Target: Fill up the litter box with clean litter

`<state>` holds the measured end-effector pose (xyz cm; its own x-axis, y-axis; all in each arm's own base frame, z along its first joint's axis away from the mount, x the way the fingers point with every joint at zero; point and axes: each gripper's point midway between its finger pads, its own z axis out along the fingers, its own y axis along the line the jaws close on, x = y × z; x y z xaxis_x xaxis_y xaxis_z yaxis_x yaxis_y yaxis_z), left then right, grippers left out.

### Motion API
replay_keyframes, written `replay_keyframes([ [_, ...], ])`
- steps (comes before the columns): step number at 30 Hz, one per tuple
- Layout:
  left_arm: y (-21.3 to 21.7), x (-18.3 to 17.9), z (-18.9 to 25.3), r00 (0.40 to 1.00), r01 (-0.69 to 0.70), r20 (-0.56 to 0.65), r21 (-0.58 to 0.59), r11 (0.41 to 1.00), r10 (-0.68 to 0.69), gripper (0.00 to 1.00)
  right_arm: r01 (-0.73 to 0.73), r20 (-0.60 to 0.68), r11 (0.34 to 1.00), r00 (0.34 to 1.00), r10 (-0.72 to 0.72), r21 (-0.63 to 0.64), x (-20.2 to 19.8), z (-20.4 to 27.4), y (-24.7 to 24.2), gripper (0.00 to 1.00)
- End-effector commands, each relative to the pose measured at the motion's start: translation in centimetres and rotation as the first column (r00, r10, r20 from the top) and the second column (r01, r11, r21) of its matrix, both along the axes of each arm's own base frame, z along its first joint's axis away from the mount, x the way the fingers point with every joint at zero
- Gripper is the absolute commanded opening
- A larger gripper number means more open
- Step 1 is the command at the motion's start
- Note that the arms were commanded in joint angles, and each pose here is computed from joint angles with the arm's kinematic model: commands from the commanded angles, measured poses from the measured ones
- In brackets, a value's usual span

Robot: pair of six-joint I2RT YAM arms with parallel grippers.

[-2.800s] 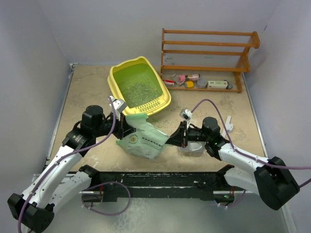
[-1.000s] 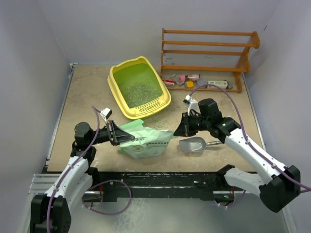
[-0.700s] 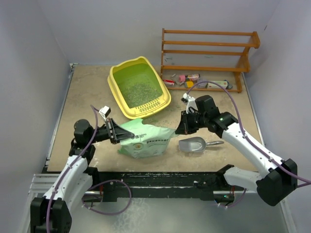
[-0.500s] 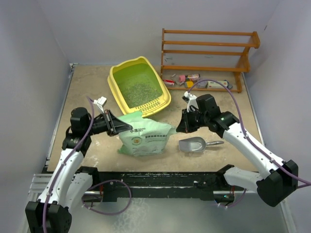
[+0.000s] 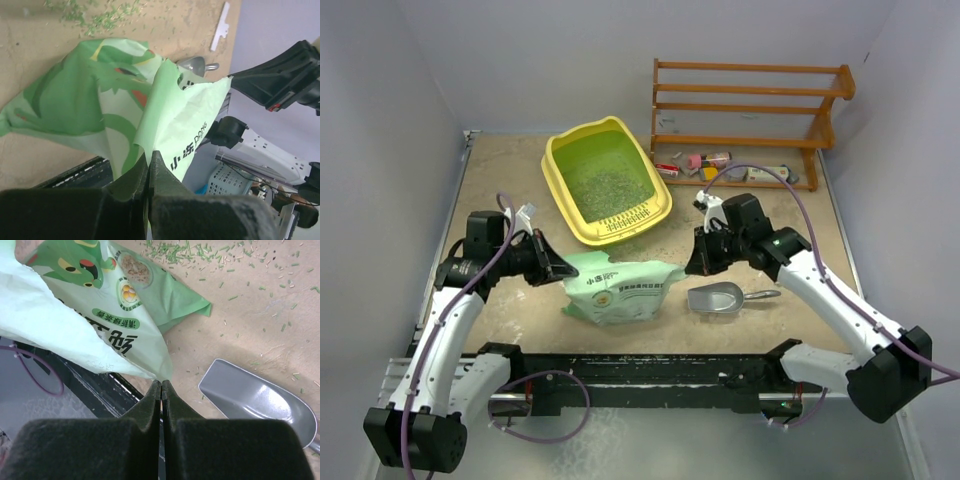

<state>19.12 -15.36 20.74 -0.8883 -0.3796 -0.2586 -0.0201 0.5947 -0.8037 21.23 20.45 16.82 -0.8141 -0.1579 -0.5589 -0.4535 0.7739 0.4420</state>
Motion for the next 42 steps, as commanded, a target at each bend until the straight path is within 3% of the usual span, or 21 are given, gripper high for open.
replay_keyframes([
  [1, 1.8, -1.0, -2.1, 0.997, -0.047, -0.056, 0.107, 0.993, 0.054, 0.0, -0.069, 0.043, 0.995, 0.996, 0.073, -0.078, 0.6, 0.5, -0.9, 0.0],
  [2, 1.7, -1.1, -2.2, 0.997, -0.044, -0.065, 0.101, 0.994, 0.051, 0.0, -0.099, 0.049, 0.993, 0.994, 0.103, -0.071, 0.6, 0.7, -0.6, 0.0],
  [3, 1.6, -1.1, -2.2, 0.996, -0.043, -0.071, 0.097, 0.994, 0.05, 0.0, -0.12, 0.051, 0.991, 0.991, 0.123, -0.063, 0.4, 1.0, -0.4, 0.09],
  [5, 1.6, -1.1, -2.2, 0.997, -0.039, -0.07, 0.096, 0.995, 0.046, 0.0, -0.162, 0.082, 0.985, 0.983, 0.167, -0.066, 0.2, 1.9, -0.4, 0.41],
  [6, 1.7, -1.1, -2.2, 0.996, -0.041, -0.073, 0.104, 0.994, 0.049, 0.0, -0.193, 0.111, 0.979, 0.974, 0.199, -0.057, -0.1, 2.7, -0.3, 0.65],
  [8, 1.7, -1.0, -2.2, 0.996, -0.035, -0.075, 0.107, 0.994, 0.043, 0.0, -0.276, 0.2, 0.961, 0.94, 0.276, -0.03, -0.9, 4.7, 0.5, 0.81],
  [13, 1.5, -0.9, -2.0, 0.997, -0.026, -0.076, 0.101, 0.995, 0.034, 0.0, -0.437, 0.423, 0.9, 0.816, 0.395, 0.002, -2.6, 8.4, 2.8, 0.82],
  [18, 1.4, -0.5, -1.4, 0.997, -0.034, -0.072, 0.087, 0.996, 0.041, 0.0, -0.546, 0.521, 0.818, 0.653, 0.55, -0.18, -4.0, 7.9, 5.4, 0.8],
  [21, 1.3, -0.2, -1.0, 0.997, -0.036, -0.063, 0.08, 0.996, 0.041, 0.0, -0.571, 0.513, 0.768, 0.584, 0.629, -0.292, -4.3, 6.5, 6.8, 0.8],
  [29, 1.3, -0.2, -0.7, 0.998, -0.026, -0.055, 0.084, 0.996, 0.03, 0.0, -0.537, 0.492, 0.72, 0.526, 0.694, -0.44, -1.9, 4.6, 7.5, 0.81],
  [38, 1.2, -0.1, -0.5, 0.998, -0.031, -0.045, 0.079, 0.996, 0.035, 0.0, -0.602, 0.458, 0.662, 0.482, 0.747, -0.447, -2.3, 3.4, 8.6, 0.81],
  [42, 1.2, 0.0, -0.3, 0.999, -0.03, -0.037, 0.074, 0.997, 0.033, 0.0, -0.65, 0.41, 0.637, 0.492, 0.768, -0.414, -3.2, 1.6, 8.9, 0.79],
])
